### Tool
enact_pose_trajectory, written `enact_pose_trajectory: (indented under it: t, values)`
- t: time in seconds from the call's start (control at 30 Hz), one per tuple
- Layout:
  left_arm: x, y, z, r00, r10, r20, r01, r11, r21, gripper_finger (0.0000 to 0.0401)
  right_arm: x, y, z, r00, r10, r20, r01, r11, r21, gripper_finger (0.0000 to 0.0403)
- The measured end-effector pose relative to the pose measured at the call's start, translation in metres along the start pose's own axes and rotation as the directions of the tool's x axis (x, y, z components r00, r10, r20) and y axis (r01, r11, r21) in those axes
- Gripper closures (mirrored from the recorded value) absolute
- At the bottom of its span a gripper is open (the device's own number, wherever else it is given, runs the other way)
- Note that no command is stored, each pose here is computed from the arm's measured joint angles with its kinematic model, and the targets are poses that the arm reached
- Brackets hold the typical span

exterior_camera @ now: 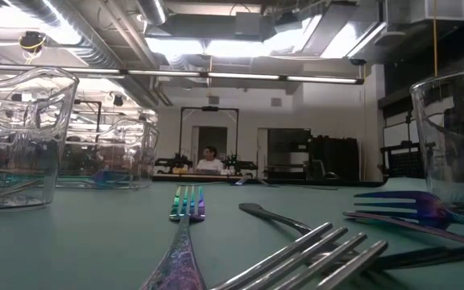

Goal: Sort silverware by color (type)
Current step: Put the top yellow fork into the bottom left transparent bin

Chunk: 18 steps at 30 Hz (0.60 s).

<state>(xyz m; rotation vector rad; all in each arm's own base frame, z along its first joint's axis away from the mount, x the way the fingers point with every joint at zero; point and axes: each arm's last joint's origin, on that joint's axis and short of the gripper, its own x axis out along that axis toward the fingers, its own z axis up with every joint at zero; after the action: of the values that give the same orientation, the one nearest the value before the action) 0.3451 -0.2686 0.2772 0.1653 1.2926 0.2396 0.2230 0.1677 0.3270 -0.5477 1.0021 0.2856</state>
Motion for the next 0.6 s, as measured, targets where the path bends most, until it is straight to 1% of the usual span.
enact_pose_trajectory:
  t: [0.13,0.3,0.47,0.53,0.6]
  values:
    - [-0.002,0.000,-0.001,1.000,-0.004,0.002,0.004,1.000,0.006,0.0342,0.000,0.000,0.000,1.000,0.000,0.000,0.000,0.999,-0.049,0.0333]
    - [-0.015,0.009,-0.001,0.999,-0.021,0.030,0.020,0.999,0.026,0.0342,0.000,0.000,0.000,1.000,0.000,0.000,0.000,0.999,-0.054,0.0333]
    - [-0.040,0.026,-0.005,0.996,-0.045,0.080,0.043,0.999,0.023,0.0342,0.000,0.000,0.000,1.000,0.000,0.000,0.000,0.999,-0.054,0.0333]
    - [-0.049,0.037,-0.011,0.995,-0.036,0.097,0.036,0.999,-0.005,0.0342,0.000,0.000,0.000,1.000,0.000,0.000,0.000,0.999,-0.054,0.0333]
    - [-0.056,0.049,-0.021,0.995,-0.029,0.093,0.034,0.998,-0.053,0.0342,0.000,0.000,0.000,1.000,0.000,0.000,0.000,0.999,-0.054,0.0333]
